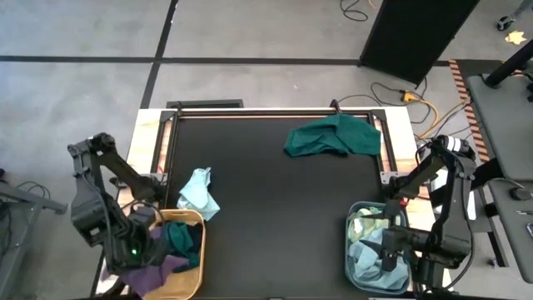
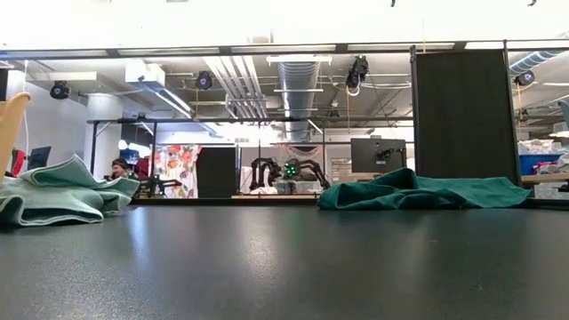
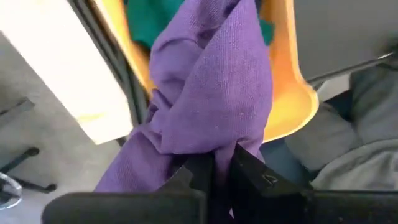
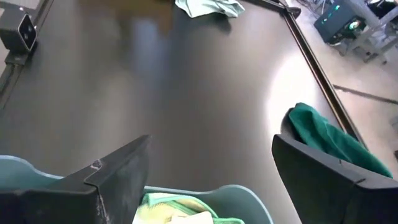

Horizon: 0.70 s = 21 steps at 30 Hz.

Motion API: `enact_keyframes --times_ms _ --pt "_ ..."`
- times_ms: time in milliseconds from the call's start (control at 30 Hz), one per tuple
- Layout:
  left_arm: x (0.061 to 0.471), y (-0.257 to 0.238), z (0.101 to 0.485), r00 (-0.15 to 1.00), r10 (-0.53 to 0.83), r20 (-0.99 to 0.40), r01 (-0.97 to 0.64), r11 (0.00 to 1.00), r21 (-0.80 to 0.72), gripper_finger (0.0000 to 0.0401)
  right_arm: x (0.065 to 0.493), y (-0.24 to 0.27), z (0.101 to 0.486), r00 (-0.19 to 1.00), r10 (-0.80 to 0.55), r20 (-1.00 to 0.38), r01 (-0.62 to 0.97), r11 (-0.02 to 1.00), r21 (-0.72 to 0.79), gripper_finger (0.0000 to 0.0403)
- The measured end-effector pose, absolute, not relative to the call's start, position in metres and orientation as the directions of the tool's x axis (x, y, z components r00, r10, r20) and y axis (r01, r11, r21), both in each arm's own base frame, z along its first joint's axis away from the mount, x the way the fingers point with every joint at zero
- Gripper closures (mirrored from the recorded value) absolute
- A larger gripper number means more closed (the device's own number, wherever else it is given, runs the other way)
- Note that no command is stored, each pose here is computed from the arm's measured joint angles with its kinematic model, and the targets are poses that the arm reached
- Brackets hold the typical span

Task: Sort microfiber towel by color & place in baskets
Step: Put the violet microfiber towel into the yellow bin

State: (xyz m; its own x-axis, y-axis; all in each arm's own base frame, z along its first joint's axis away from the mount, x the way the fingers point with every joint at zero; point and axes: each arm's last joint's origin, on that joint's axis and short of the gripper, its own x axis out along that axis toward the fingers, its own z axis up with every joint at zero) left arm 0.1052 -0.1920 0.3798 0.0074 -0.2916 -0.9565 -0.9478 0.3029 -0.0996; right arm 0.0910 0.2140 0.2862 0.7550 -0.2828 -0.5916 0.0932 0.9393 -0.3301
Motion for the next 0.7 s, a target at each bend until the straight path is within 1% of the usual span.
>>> enact_keyframes --times_ms 67,100,200,267,467,600,700 --pt "0.108 -0.195 0.375 0.027 -0.321 -0.947 -0.946 0.298 -0.128 0.0391 0.091 0.214 0.286 0.754 -0.283 -0.592 0.106 0.943 -0.316 0.0078" --pt "0.110 -0.197 0.373 0.054 -0.331 -0.942 -0.943 0.292 -0.157 0.0391 0.091 0.214 0.285 0.752 -0.283 -0.595 0.108 0.944 -0.313 0.0078" --pt "0.118 -0.198 0.370 0.150 -0.323 -0.935 -0.926 0.285 -0.247 0.0391 0.091 0.214 0.283 0.743 -0.286 -0.605 0.104 0.942 -0.318 0.0078" --pt "0.123 -0.199 0.368 0.175 -0.303 -0.937 -0.918 0.294 -0.266 0.0391 0.090 0.213 0.281 0.738 -0.291 -0.609 0.103 0.940 -0.324 0.0078" --pt "0.142 -0.204 0.356 0.184 -0.238 -0.954 -0.887 0.377 -0.265 0.0391 0.089 0.211 0.273 0.719 -0.305 -0.624 0.128 0.941 -0.313 0.0078" --pt "0.160 -0.207 0.340 0.159 -0.182 -0.971 -0.849 0.477 -0.228 0.0391 0.088 0.208 0.267 0.714 -0.320 -0.622 0.125 0.933 -0.337 0.0078" --pt "0.176 -0.211 0.329 0.146 -0.158 -0.977 -0.822 0.529 -0.208 0.0391 0.088 0.208 0.264 0.713 -0.326 -0.621 0.123 0.930 -0.346 0.0078"
